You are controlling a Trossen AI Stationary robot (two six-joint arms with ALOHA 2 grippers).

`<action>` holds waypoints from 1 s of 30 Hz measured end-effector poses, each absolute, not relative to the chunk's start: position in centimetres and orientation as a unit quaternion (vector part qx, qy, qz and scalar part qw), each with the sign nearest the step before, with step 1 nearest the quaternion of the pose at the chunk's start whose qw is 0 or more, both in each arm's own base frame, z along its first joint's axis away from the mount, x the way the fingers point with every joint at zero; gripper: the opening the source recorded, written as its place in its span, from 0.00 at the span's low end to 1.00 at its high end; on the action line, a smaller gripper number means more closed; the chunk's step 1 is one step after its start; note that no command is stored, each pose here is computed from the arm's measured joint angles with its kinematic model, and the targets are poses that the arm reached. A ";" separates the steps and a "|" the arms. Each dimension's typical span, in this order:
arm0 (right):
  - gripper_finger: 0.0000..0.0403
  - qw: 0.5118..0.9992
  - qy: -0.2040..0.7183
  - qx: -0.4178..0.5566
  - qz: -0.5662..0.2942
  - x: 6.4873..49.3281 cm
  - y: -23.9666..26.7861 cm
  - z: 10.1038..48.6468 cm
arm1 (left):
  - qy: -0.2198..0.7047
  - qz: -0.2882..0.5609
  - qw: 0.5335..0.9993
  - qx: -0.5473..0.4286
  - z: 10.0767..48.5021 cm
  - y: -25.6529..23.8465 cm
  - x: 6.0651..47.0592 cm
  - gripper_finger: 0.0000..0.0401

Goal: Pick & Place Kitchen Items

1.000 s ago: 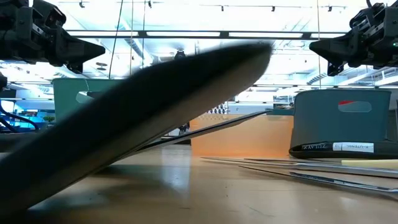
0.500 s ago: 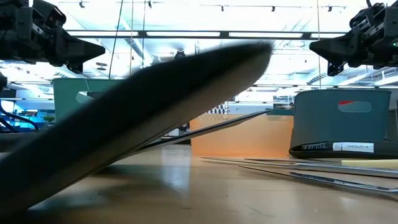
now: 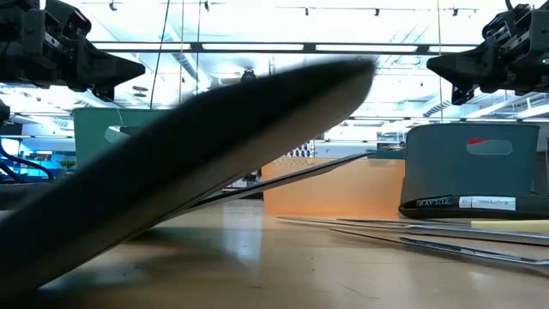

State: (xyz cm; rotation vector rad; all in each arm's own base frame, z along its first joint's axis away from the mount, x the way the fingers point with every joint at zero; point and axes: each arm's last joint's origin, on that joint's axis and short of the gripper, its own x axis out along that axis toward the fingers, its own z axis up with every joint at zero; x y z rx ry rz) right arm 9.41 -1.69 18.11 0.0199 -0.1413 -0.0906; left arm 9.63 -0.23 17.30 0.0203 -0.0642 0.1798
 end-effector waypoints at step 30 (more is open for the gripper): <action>0.05 0.993 -0.067 -0.077 -0.051 9.4 -1.7 18.1 | -0.058 0.100 0.991 -0.072 17.7 -0.1 9.6 0.05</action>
